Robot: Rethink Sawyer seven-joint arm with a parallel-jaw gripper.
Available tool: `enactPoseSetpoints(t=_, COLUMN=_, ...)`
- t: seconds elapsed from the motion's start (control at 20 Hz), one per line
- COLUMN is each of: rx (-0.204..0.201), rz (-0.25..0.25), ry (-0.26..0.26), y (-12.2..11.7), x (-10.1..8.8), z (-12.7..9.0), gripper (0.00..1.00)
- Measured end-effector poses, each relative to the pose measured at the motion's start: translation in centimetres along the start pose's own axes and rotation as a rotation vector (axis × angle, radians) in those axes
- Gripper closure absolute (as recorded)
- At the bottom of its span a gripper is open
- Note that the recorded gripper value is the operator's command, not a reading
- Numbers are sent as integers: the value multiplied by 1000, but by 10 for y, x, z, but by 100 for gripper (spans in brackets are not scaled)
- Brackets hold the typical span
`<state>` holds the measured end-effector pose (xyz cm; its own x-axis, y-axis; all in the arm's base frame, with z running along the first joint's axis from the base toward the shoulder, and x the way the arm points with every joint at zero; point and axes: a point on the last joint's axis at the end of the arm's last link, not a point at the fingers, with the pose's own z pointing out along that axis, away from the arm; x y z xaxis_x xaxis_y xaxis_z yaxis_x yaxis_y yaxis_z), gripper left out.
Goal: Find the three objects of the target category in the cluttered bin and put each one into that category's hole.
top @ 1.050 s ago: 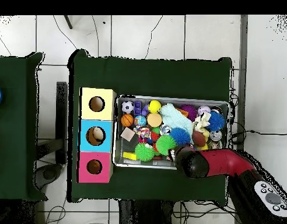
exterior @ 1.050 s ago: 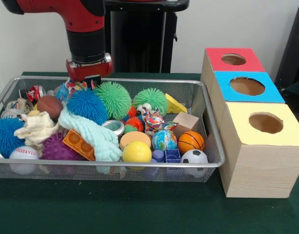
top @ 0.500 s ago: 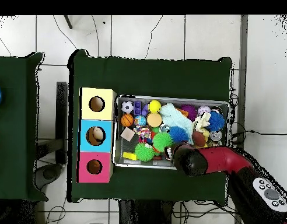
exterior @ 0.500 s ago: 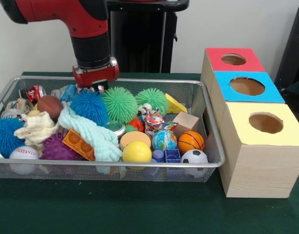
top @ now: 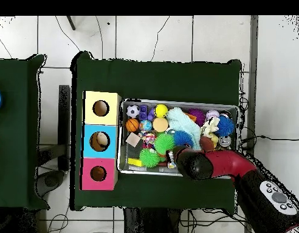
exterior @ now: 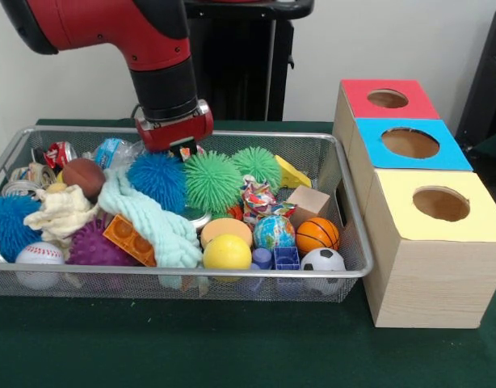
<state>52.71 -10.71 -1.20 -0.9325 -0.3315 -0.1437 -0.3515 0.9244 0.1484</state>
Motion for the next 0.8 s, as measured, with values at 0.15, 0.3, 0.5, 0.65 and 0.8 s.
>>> enactPoseSetpoints(t=0.15, rx=-7, rz=-15, ry=1, y=10, x=-4, z=3, gripper=100)
enactPoseSetpoints(t=0.3, rx=-25, rz=-18, ry=-6, y=23, x=-12, z=4, gripper=100)
enactPoseSetpoints(t=0.5, rx=-45, rz=-6, ry=-22, y=34, x=-19, z=5, gripper=100)
enactPoseSetpoints(t=0.65, rx=-55, rz=5, ry=-40, y=40, x=-23, z=7, gripper=100)
enactPoseSetpoints(t=0.8, rx=-65, rz=18, ry=-75, y=48, x=-30, z=9, gripper=0)
